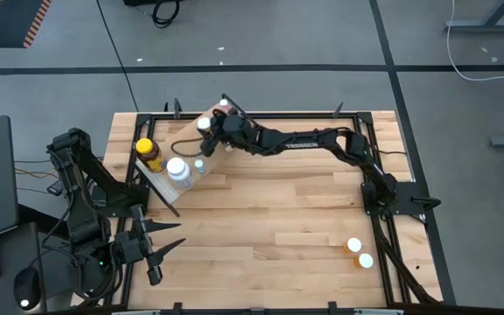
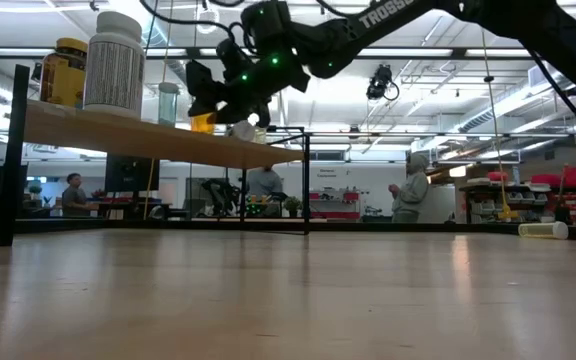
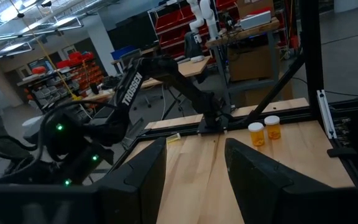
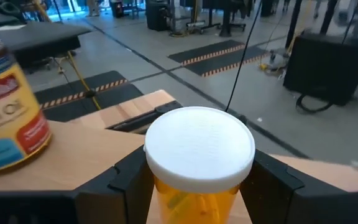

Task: Pick and place medicine bottles onto shelf by color
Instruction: Put the bottom left orange pill bottle on the shelf

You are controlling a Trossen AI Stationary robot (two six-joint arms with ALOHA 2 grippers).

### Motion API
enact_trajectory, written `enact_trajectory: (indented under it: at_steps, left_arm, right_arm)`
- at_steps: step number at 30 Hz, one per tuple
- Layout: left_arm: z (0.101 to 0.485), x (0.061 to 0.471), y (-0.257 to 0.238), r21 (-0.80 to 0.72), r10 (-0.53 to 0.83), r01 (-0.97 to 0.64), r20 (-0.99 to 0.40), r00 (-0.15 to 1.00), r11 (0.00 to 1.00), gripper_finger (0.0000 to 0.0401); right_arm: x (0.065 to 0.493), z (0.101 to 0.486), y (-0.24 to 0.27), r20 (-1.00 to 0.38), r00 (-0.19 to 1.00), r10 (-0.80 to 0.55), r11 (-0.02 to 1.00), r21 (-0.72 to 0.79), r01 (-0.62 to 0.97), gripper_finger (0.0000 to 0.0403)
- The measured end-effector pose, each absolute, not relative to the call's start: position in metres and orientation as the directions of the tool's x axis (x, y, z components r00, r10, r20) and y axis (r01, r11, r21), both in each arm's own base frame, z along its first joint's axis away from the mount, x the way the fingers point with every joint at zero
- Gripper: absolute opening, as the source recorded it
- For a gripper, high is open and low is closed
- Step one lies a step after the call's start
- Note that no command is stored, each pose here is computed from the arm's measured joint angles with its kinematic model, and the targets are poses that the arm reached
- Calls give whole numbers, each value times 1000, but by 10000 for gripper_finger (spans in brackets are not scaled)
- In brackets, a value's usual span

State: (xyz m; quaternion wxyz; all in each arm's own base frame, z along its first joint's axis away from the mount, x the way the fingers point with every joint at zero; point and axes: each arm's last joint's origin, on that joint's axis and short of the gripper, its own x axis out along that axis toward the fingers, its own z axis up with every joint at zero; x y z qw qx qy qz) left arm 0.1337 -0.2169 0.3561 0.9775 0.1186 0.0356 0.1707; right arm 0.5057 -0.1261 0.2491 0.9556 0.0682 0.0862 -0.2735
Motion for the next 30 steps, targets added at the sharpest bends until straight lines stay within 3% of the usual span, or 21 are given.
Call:
enact_trajectory:
  at_steps: [17,30]
  left_arm:
    - [356,134,-217,244,343,-326,-29,939,914,172]
    - [356,134,-217,243,342,-326,-29,939,914,172]
  right_arm:
    - [502,245,-142,-206,840,-502,844,94,528,212]
    - [505,244,-130,-214,851,-480,860,77,504,242]
